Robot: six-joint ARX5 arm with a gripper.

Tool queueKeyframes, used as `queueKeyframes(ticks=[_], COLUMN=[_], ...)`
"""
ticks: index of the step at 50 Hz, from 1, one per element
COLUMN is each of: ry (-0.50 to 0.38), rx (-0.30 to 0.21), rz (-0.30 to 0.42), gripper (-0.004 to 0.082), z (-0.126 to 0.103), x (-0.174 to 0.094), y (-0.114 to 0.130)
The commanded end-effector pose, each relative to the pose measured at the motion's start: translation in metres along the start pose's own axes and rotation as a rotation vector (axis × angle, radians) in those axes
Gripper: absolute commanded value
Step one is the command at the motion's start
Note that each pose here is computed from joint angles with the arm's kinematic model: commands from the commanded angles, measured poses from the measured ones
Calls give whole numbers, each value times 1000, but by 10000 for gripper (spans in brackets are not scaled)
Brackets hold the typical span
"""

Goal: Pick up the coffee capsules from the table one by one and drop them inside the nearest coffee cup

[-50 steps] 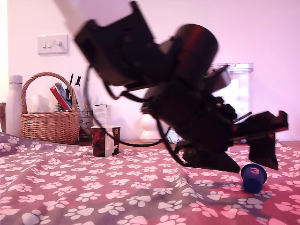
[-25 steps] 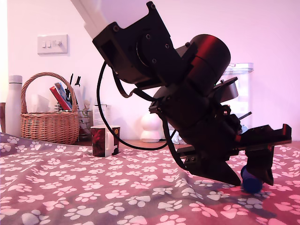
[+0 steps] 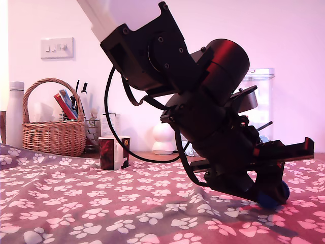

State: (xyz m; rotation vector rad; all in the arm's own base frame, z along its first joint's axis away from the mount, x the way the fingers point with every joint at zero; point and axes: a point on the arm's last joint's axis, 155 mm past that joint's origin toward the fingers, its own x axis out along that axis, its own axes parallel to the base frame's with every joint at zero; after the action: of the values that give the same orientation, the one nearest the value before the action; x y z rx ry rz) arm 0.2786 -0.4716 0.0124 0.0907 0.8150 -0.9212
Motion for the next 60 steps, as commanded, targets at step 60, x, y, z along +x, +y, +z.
queueKeyframes(ticks=[60], ry=[-401], rx=[90], rz=[139], gripper=[104], z=[100], x=[-161], y=[84])
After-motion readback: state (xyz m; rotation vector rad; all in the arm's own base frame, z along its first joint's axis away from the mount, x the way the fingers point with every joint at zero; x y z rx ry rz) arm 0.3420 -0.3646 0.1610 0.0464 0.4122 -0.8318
